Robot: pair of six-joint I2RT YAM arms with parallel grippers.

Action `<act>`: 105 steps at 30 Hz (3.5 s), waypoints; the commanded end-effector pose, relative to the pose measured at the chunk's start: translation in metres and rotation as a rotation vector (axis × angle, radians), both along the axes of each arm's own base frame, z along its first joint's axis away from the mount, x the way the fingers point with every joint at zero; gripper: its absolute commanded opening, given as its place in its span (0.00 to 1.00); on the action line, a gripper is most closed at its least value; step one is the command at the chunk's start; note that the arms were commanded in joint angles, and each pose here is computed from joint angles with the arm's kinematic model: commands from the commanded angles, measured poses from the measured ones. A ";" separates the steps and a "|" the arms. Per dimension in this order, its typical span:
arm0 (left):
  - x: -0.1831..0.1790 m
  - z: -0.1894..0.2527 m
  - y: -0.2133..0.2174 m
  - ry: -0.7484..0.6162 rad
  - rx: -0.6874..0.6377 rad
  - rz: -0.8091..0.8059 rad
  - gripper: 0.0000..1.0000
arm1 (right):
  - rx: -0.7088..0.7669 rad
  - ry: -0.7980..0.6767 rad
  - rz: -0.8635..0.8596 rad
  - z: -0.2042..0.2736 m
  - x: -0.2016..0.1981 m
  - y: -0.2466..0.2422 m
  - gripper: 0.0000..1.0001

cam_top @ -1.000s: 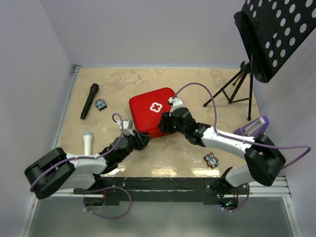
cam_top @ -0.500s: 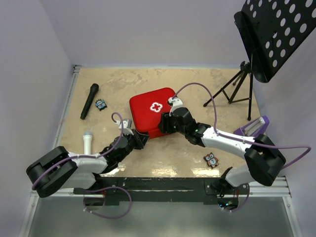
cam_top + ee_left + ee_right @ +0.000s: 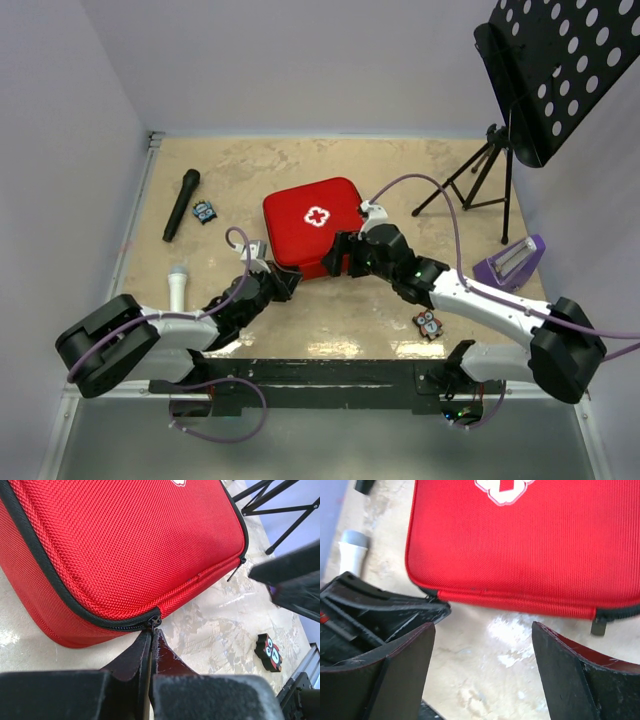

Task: Organize the medicine kit
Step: Zip the medicine box at the center of the board.

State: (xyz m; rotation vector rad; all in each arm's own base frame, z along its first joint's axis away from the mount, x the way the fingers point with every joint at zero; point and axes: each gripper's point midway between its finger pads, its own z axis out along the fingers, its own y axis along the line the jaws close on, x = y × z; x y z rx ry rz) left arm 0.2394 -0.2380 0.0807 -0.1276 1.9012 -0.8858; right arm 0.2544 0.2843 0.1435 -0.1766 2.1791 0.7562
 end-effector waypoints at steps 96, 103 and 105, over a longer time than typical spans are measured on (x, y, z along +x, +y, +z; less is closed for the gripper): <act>-0.047 -0.037 0.022 0.147 0.249 -0.042 0.00 | 0.133 0.019 -0.347 0.014 0.082 -0.118 0.67; -0.042 -0.032 0.002 0.144 0.230 -0.089 0.00 | 0.163 0.128 -0.260 -0.013 0.028 -0.091 0.42; -0.041 -0.030 -0.002 0.141 0.228 -0.098 0.00 | 0.143 0.148 -0.246 -0.024 0.019 -0.088 0.42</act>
